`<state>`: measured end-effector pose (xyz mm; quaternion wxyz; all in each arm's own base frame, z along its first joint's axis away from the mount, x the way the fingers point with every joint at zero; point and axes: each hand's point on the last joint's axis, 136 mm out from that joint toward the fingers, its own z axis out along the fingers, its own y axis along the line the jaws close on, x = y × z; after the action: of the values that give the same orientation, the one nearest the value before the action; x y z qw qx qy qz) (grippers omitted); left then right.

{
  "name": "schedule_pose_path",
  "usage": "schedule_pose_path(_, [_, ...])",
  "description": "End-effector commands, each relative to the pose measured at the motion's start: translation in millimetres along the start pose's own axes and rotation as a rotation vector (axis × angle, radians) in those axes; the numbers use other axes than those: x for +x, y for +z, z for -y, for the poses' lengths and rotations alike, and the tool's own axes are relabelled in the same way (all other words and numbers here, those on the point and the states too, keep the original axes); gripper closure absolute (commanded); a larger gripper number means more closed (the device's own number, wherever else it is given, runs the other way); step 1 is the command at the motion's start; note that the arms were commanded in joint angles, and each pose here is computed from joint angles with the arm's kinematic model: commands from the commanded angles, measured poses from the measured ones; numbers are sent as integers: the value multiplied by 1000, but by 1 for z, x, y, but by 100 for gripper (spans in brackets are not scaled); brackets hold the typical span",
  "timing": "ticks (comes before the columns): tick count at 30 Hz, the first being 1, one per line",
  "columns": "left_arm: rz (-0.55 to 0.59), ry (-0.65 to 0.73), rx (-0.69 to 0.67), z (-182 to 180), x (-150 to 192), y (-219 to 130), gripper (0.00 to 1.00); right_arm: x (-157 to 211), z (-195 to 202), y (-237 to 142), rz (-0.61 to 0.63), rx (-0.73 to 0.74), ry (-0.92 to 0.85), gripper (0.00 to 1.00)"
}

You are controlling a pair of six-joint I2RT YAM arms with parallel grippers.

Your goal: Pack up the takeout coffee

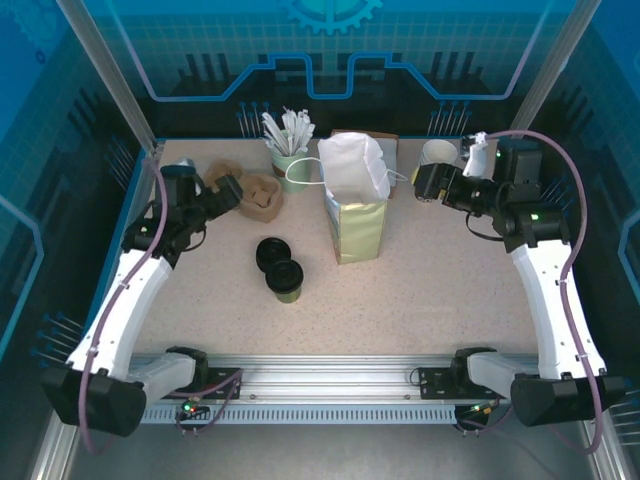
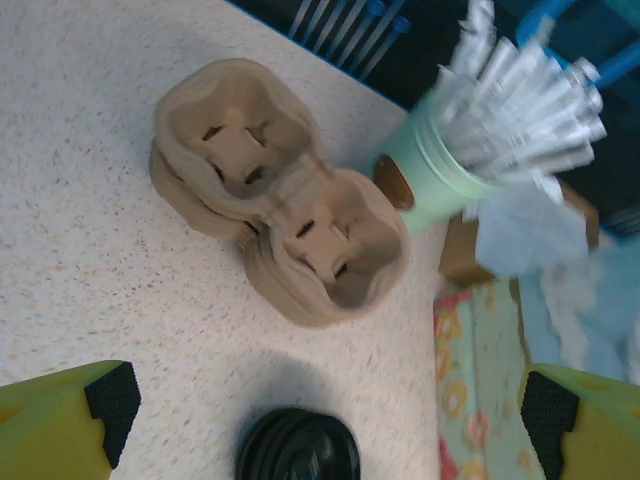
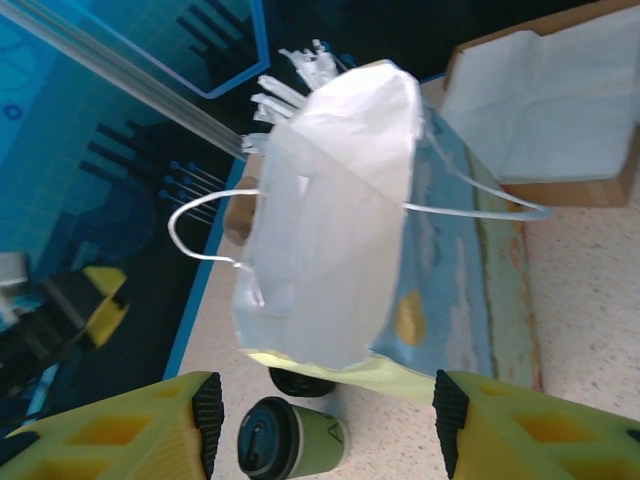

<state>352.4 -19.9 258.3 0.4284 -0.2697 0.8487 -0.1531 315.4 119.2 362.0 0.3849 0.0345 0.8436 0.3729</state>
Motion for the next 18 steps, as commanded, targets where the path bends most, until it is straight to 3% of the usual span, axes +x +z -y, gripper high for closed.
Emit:
schedule_pose_path(1, [-25,-217,120,-3,-6,36,1,-1,-19,5,-17,-37,-6,41])
schedule_pose_path(9, [-102,-341,119,-29,-4,103,3,12,-24,12,-65,-37,-8,41])
schedule_pose_path(18, [-128,-366,110,-36,-9,139,17,27,-14,10,-86,-13,3,41])
